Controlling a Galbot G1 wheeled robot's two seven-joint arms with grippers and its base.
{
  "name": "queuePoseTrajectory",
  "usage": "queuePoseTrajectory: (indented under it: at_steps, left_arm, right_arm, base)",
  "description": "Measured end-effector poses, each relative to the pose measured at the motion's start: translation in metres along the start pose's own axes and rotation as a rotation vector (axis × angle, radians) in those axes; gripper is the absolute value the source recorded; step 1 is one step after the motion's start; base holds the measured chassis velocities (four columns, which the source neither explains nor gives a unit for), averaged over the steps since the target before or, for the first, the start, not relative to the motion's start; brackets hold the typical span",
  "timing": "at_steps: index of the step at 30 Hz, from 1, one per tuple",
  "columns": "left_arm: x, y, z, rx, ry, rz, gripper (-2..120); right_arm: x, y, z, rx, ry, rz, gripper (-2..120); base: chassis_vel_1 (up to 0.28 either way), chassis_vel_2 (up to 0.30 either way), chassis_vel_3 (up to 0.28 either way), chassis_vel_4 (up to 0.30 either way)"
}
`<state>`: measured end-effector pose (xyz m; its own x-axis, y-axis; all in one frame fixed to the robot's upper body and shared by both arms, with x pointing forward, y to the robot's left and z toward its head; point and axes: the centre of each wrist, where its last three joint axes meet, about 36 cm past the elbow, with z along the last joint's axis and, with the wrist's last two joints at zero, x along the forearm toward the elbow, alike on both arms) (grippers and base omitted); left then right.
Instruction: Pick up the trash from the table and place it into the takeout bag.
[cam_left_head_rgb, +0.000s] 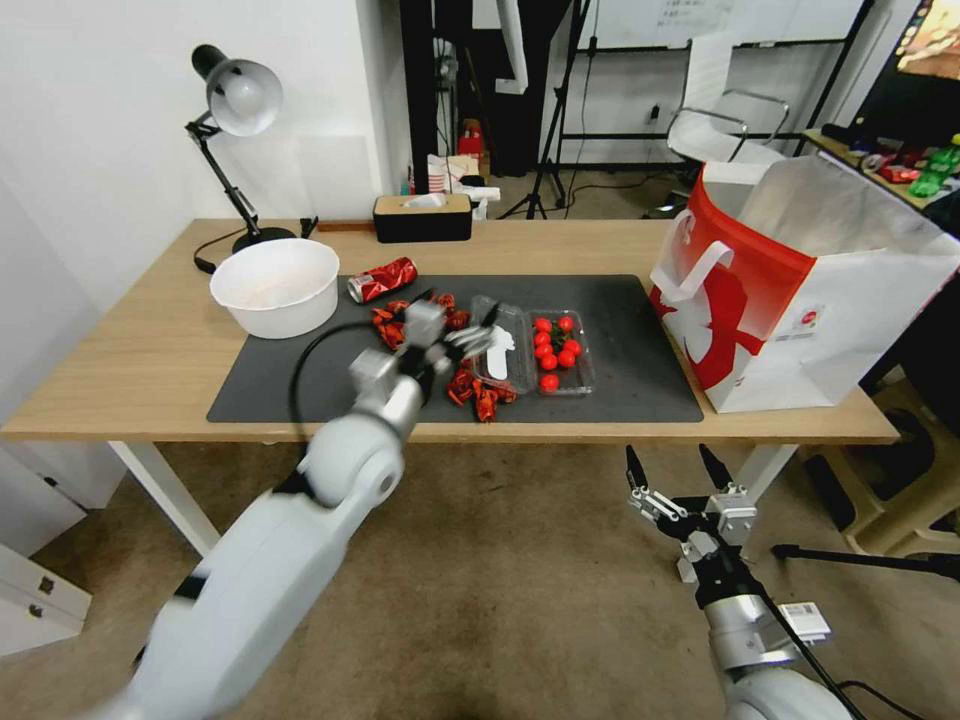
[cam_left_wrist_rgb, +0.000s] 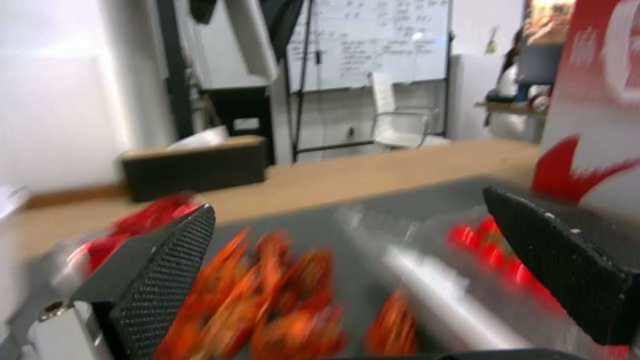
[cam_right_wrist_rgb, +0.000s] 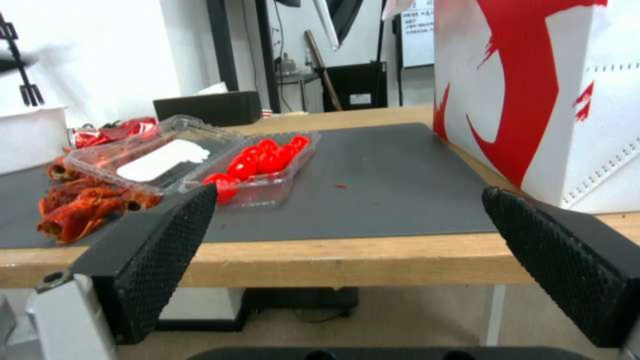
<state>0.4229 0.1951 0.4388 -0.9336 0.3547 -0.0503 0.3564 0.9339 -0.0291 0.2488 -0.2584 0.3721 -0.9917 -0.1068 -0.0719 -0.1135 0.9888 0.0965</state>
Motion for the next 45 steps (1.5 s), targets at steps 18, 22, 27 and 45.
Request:
queuePoseTrajectory:
  at_steps: [18, 22, 27, 45]
  left_arm:
    - [0.152, 0.006, 0.052, -0.024, 0.127, -0.226, 100]
    - [0.159, -0.008, 0.054, -0.032, 0.098, -0.312, 100]
    - [0.161, -0.015, 0.056, -0.029, 0.090, -0.340, 100]
    - [0.162, -0.014, 0.067, -0.017, 0.114, -0.343, 100]
  right_arm:
    - [0.000, -0.002, -0.006, 0.010, -0.008, -0.009, 100]
    - [0.000, -0.001, -0.007, 0.006, -0.011, -0.012, 100]
    - [0.001, 0.001, -0.008, 0.003, -0.012, -0.013, 100]
    - [-0.003, 0.001, -0.005, 0.003, -0.008, -0.031, 100]
  base:
    - [0.000, 0.000, 0.000, 0.000]
    - [0.000, 0.000, 0.000, 0.000]
    - [0.000, 0.000, 0.000, 0.000]
    - [0.000, 0.000, 0.000, 0.000]
